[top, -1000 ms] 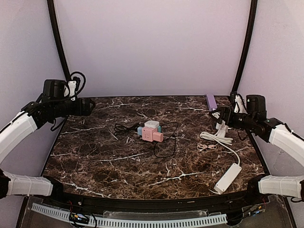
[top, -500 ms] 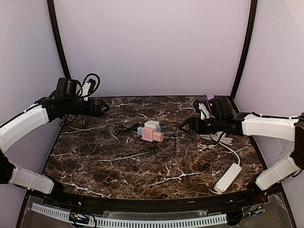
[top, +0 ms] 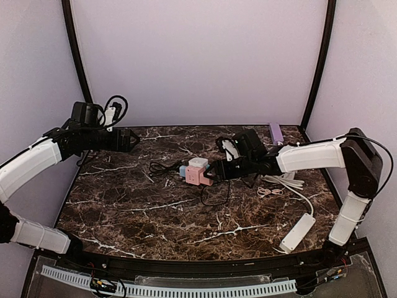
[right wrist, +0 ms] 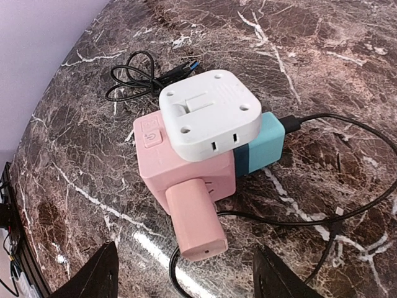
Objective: Pull the plug off the socket
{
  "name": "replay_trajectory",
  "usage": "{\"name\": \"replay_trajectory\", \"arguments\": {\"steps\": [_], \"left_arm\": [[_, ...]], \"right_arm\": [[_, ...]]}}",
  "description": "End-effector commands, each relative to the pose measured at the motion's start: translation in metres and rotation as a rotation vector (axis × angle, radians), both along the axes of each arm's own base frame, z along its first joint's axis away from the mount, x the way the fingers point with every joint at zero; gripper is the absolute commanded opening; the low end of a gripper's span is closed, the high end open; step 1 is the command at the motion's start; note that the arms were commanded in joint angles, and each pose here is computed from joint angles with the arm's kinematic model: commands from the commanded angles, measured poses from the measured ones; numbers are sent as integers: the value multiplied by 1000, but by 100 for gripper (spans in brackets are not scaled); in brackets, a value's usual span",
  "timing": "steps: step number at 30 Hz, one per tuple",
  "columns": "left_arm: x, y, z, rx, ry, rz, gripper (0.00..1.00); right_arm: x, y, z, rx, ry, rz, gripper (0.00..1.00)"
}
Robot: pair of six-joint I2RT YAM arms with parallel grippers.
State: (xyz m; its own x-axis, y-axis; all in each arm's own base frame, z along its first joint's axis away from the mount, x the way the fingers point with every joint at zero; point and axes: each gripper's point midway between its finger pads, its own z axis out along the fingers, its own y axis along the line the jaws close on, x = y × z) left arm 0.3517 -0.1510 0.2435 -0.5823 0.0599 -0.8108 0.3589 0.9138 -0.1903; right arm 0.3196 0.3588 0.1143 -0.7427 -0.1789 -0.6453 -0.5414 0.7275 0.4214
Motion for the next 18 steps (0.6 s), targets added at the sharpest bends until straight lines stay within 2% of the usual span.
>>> {"name": "replay_trajectory", "arguments": {"steps": [1,11,18], "left_arm": [[-4,7,-5,17,10,35,100],[-5,3,-7,0,14,18,100],[-6,1,-7,-8,11,7,100]], "right_arm": [[7,19,-2,40,-29,31,65],[16,20,-26,-6,-23,16,62],[20,29,-27,-2,-43,47,54]]}}
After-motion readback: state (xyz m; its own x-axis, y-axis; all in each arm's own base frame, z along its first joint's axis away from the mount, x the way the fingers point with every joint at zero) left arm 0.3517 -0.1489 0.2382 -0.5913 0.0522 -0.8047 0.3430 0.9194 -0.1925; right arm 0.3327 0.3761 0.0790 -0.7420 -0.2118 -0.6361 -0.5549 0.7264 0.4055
